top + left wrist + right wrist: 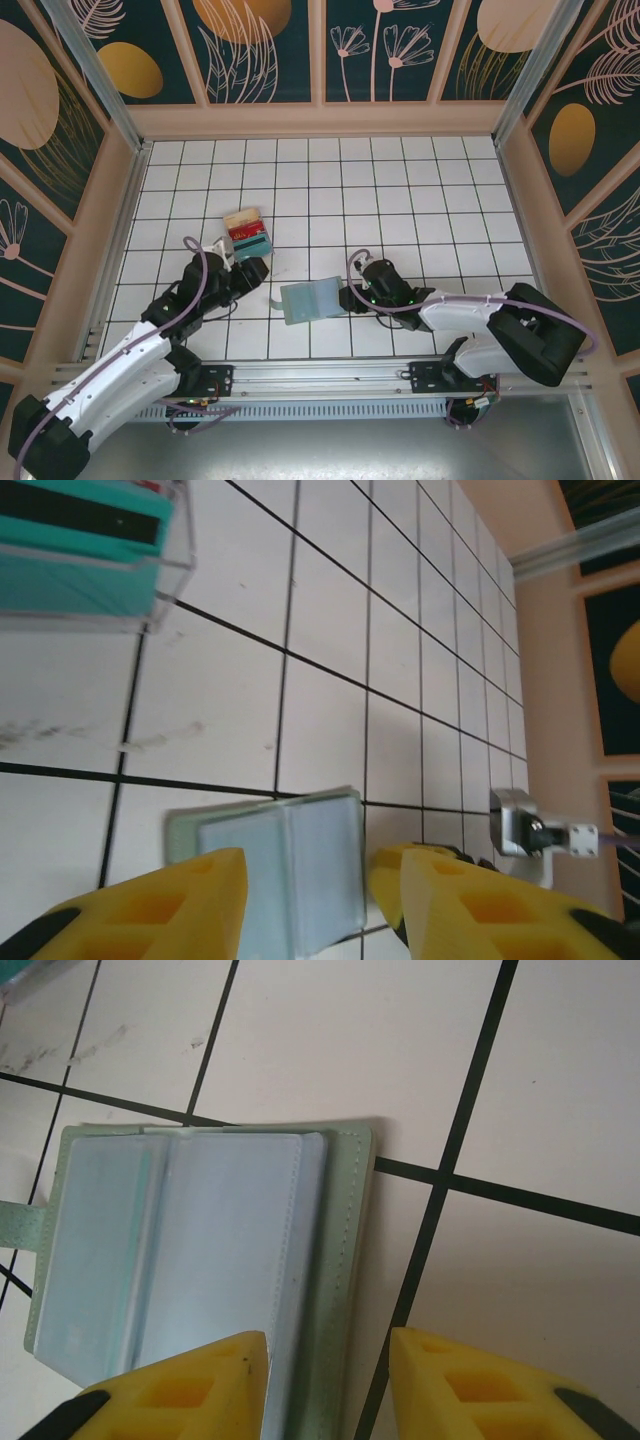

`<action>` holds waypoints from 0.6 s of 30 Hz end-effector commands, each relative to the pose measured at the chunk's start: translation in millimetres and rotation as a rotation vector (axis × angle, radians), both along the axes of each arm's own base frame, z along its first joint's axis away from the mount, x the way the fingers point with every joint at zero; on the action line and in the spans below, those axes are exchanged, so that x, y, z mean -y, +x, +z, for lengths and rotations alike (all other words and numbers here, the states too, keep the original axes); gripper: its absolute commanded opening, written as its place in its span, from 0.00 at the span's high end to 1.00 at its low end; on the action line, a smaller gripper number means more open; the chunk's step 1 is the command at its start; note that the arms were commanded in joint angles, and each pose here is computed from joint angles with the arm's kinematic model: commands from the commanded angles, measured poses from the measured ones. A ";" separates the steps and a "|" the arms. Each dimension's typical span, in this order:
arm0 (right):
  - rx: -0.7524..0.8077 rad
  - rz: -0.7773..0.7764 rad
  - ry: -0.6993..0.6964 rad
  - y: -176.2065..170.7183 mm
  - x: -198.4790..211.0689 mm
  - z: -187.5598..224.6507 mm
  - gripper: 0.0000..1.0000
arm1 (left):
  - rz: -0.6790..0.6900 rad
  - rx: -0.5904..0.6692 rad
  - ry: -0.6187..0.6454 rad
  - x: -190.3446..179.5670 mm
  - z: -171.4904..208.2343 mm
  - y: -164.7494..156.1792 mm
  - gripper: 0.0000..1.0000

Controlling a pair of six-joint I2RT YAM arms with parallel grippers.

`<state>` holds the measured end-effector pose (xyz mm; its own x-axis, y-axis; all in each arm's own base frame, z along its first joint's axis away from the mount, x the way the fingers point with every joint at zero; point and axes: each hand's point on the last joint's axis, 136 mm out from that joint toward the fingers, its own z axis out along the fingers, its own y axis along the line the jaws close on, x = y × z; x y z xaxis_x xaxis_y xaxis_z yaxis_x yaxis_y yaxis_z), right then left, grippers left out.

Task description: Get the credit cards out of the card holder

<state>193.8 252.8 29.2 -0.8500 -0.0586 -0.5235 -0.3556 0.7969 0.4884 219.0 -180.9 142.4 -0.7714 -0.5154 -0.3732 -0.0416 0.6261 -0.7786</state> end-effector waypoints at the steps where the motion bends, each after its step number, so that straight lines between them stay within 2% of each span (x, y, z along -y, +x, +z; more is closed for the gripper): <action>1: -0.006 -0.010 -0.004 3.2 -5.2 1.6 0.63 | -0.003 -0.001 -0.044 19.1 -0.1 -2.8 0.55; 8: -0.027 0.013 -0.001 0.1 -9.9 -2.0 0.71 | -0.068 -0.069 0.039 55.0 -31.9 -19.9 0.57; 13: -0.030 0.023 0.009 -2.0 -11.8 -1.5 0.74 | -0.050 -0.137 0.108 54.2 -60.9 -22.4 0.59; 18: -0.039 0.038 0.013 -3.7 -15.4 -2.3 0.76 | -0.042 -0.168 0.121 52.3 -77.3 -24.9 0.58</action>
<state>190.9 257.8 21.9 -0.8686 -0.0710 -0.4904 -0.3453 0.7966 0.4962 191.9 -232.4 68.7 -0.8614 -0.4071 -0.3037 -0.1122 0.7357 -0.6679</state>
